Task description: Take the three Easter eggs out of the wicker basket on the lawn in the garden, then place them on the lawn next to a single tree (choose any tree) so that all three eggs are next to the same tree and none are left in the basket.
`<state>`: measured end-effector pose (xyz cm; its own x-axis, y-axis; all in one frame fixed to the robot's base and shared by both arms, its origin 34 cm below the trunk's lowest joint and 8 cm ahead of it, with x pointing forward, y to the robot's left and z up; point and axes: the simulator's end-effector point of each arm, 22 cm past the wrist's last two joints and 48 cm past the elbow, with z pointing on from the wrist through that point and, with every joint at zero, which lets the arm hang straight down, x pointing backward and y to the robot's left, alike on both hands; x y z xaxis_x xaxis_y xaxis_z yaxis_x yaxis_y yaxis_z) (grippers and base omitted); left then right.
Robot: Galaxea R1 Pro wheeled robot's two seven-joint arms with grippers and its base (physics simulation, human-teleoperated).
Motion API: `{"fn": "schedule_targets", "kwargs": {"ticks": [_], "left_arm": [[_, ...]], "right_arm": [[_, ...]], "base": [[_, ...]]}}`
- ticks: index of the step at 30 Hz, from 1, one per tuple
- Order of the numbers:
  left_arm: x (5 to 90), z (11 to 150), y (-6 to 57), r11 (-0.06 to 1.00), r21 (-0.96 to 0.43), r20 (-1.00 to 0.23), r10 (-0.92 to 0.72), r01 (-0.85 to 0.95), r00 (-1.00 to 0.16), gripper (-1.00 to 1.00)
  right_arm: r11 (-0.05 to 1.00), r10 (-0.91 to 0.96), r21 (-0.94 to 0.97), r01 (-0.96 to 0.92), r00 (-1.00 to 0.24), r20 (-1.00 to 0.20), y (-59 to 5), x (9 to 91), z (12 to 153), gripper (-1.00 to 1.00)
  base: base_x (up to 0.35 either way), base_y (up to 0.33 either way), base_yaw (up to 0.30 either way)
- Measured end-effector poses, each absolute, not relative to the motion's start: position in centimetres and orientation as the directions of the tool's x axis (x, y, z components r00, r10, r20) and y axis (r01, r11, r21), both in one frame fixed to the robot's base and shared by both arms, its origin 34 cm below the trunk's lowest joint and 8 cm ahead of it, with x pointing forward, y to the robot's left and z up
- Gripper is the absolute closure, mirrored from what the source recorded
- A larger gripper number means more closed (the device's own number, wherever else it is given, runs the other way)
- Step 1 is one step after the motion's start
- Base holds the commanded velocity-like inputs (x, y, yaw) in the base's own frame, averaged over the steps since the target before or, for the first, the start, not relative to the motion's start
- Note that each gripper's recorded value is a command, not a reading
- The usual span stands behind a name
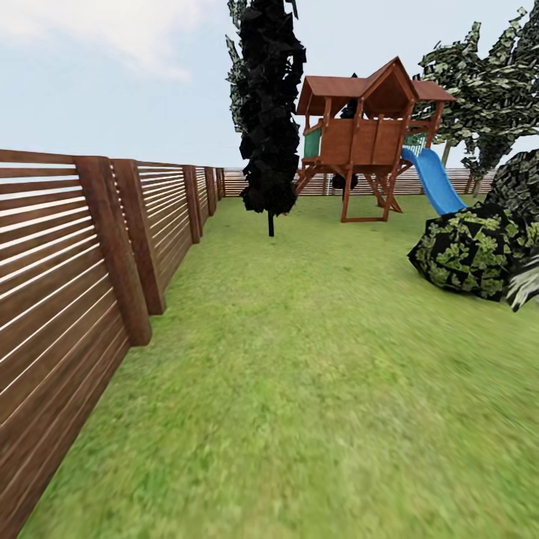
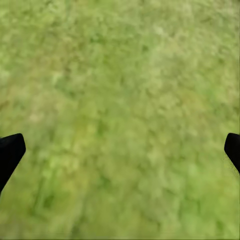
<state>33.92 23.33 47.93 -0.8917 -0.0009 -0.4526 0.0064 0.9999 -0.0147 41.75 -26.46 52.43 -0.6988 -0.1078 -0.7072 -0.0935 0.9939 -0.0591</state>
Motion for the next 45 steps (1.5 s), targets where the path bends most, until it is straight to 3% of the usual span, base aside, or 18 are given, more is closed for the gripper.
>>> {"fn": "schedule_targets", "kwargs": {"ticks": [21,27,45], "left_arm": [[34.3,48.1,24.0,1.0,-0.006,-0.461,-0.002,0.001,-0.888,-1.0],[34.8,48.5,26.7,0.994,0.086,-0.489,-0.013,-0.062,-0.872,-1.0],[36.2,49.4,27.1,0.993,0.089,-0.562,-0.013,-0.076,-0.827,-1.0]], "right_arm": [[0.994,-0.112,-0.069,-0.088,-0.723,-0.682,-27.2,41.5,52.1,-1.0],[0.994,-0.113,-0.069,-0.09,-0.724,-0.68,-27.1,41.5,52.0,-1.0],[0.996,-0.085,-0.055,-0.065,-0.737,-0.671,-27.0,40.9,51.6,-1.0]], "base": [[0.335,0.0,0.0],[0.335,0.0,0.0],[0.335,0.0,0.0]]}}
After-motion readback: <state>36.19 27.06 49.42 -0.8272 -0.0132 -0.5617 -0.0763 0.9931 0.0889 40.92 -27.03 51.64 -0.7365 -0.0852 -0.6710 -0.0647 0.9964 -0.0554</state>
